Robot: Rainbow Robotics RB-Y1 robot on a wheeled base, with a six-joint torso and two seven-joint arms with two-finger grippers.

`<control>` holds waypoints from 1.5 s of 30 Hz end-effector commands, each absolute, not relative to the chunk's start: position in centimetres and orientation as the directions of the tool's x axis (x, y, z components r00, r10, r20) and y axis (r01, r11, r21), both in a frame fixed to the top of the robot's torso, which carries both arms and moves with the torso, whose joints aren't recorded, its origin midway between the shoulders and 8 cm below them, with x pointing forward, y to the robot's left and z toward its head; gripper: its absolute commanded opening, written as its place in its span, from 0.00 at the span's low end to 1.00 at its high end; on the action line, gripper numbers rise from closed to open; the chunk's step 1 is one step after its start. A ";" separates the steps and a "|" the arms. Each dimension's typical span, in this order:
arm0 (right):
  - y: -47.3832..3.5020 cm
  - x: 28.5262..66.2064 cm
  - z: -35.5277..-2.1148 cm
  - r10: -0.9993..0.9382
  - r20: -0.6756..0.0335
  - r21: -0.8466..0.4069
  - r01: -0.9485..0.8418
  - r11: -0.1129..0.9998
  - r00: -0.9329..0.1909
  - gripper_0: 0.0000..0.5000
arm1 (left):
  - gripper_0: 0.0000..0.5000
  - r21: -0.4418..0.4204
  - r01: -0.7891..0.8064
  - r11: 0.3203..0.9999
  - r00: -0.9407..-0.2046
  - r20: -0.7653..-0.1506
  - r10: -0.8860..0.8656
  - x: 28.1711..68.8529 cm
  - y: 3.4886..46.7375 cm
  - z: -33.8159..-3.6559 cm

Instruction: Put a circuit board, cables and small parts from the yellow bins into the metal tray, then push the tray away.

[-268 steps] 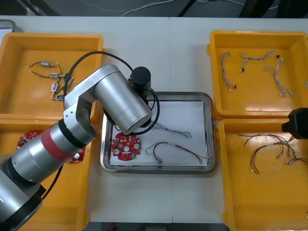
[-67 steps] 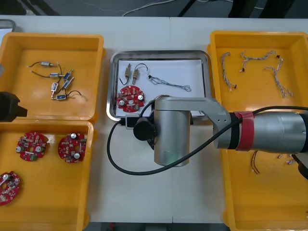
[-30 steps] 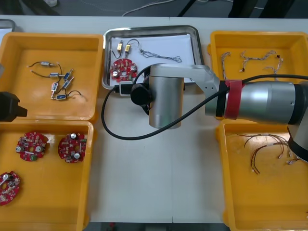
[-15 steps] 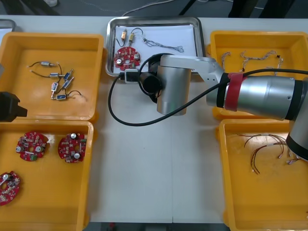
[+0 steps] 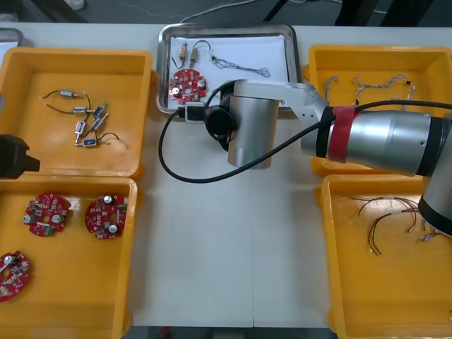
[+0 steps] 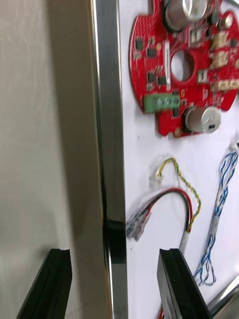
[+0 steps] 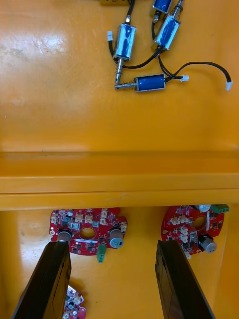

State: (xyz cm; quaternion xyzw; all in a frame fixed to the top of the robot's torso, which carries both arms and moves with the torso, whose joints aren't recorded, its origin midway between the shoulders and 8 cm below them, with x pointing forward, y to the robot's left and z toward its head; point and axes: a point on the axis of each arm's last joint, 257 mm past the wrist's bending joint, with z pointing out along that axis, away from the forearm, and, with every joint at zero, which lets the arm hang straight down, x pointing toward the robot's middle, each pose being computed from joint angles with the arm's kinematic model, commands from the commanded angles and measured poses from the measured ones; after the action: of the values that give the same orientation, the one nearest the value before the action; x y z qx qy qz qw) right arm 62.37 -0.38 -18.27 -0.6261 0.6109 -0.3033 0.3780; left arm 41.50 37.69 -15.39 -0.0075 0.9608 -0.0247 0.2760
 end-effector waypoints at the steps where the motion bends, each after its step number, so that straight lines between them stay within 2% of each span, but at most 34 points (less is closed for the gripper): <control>1: 2.5 60.9 -14.6 -0.993 -0.036 -0.862 -0.506 -0.026 0.113 1.00 | 1.00 0.011 0.014 1.000 -0.834 -0.552 0.018 41.3 38.9 -14.1; 8: 1.8 58.4 -14.5 -0.998 -0.028 -0.843 -0.538 -0.005 0.052 1.00 | 1.00 0.011 0.014 1.000 -0.834 -0.552 0.018 41.3 38.9 -14.1; 11: 1.3 57.0 -14.6 -0.998 -0.055 -0.821 -0.570 0.035 0.018 1.00 | 1.00 0.011 0.014 1.000 -0.834 -0.552 0.018 41.3 38.9 -14.1; 19: -1.0 53.0 -14.6 -0.981 -0.159 -0.692 -0.696 0.192 -0.112 1.00 | 1.00 0.011 0.014 1.000 -0.834 -0.552 0.018 41.3 38.9 -14.1; 27: -3.9 49.9 -14.2 -0.922 -0.285 -0.574 -0.724 0.383 -0.262 1.00 | 1.00 0.011 0.014 1.000 -0.834 -0.552 0.018 41.3 38.9 -14.1; 35: -9.2 47.0 -13.5 -0.777 -0.391 -0.393 -0.674 0.625 -0.493 1.00 | 1.00 0.011 0.014 1.000 -0.834 -0.552 0.018 41.3 38.9 -14.1; 45: -17.1 44.2 -12.6 -0.498 -0.406 -0.217 -0.449 0.867 -0.766 1.00 | 1.00 0.011 0.014 1.000 -0.834 -0.552 0.018 41.3 38.9 -14.1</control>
State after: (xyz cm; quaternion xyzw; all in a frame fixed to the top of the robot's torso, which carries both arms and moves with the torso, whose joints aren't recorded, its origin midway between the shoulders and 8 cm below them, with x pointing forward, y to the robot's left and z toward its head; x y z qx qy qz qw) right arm 44.59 -14.41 -13.93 -0.3192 0.9191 -0.0640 0.2221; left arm 41.46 37.70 -15.43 -0.0076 0.9609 -0.0244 0.2756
